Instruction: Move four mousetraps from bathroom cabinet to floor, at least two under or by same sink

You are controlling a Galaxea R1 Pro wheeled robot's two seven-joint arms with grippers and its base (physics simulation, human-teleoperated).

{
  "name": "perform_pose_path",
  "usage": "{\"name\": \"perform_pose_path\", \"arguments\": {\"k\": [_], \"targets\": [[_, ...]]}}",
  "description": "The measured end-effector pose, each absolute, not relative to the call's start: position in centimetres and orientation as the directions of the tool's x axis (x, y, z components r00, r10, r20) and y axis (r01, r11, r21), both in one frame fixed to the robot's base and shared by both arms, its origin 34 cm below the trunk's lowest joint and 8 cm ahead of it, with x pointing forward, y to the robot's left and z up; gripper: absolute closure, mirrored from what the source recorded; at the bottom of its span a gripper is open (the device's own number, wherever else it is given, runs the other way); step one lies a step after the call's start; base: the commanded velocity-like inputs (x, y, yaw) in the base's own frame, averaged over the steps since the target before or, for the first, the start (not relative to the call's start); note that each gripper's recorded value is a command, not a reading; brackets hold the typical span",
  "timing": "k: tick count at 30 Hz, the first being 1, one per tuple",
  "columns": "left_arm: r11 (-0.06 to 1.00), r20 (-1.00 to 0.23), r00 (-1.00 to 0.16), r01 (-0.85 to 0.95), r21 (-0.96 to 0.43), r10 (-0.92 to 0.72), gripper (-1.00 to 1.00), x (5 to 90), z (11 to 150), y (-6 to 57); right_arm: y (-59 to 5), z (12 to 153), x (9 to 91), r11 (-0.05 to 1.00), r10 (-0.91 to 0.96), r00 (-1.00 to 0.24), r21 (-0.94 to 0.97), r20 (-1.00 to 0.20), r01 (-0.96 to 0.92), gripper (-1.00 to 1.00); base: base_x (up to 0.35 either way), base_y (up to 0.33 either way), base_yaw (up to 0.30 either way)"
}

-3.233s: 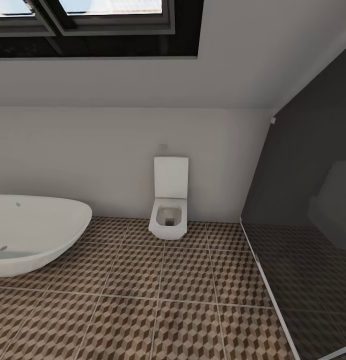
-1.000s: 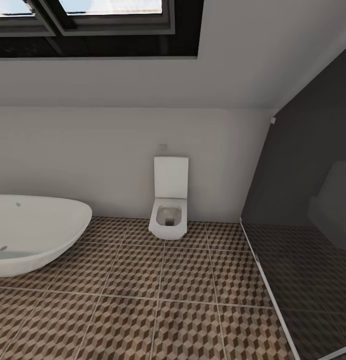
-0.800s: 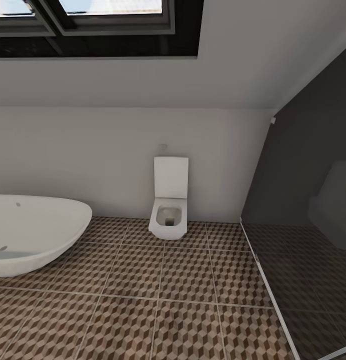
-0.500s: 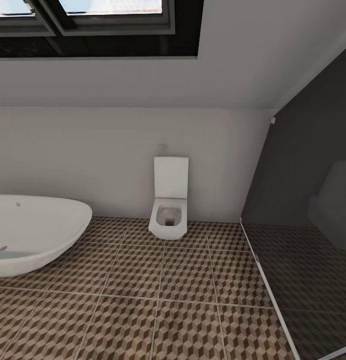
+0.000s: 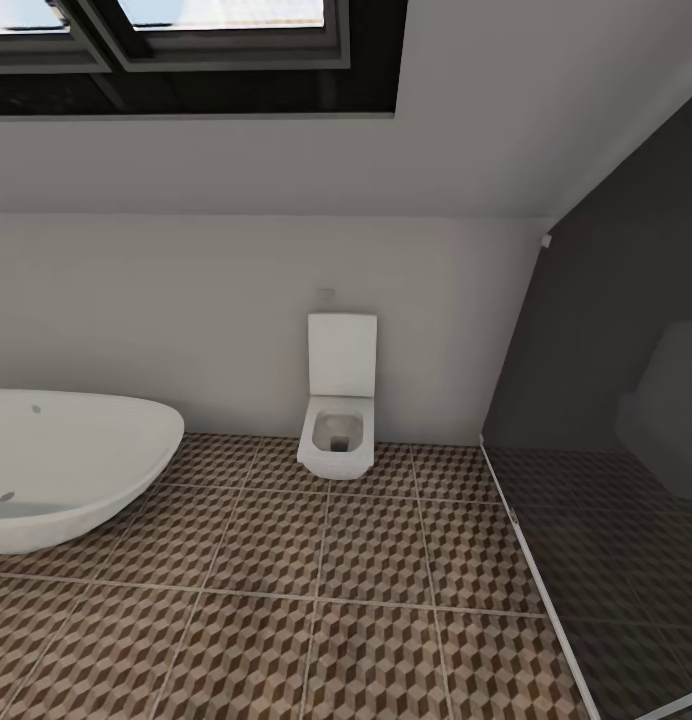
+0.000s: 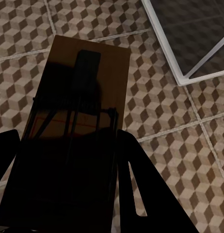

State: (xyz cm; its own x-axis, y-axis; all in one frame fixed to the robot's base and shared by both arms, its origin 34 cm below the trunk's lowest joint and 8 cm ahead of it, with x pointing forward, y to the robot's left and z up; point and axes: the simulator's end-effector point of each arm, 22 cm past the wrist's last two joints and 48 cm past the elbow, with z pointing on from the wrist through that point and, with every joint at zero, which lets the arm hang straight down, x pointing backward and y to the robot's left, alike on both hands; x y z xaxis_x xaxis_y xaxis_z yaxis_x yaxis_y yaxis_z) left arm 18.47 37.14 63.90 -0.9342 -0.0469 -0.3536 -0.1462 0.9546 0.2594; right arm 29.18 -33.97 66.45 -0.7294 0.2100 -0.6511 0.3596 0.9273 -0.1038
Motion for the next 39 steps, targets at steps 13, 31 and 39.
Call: {"name": "perform_pose_path", "arguments": {"k": [13,31,39], "targets": [[0.955,-0.354,-0.934,-0.146,0.259,-0.047,1.00,18.47,63.90,37.14,-33.97,66.46,29.19,0.927,0.210,-0.729,-0.104,-0.651,0.360,1.00,0.000,0.000,0.000],[0.955,-0.354,-0.934,-0.146,0.259,-0.047,1.00,18.46,63.90,37.15,-33.98,66.45,29.17,0.927,0.210,-0.729,-0.104,-0.651,0.360,1.00,0.000,0.000,0.000],[0.955,-0.353,-0.934,-0.146,0.259,-0.047,1.00,18.46,63.90,37.15,-33.97,66.46,29.19,0.927,0.210,-0.729,-0.104,-0.651,0.360,1.00,0.000,0.000,0.000]]}}
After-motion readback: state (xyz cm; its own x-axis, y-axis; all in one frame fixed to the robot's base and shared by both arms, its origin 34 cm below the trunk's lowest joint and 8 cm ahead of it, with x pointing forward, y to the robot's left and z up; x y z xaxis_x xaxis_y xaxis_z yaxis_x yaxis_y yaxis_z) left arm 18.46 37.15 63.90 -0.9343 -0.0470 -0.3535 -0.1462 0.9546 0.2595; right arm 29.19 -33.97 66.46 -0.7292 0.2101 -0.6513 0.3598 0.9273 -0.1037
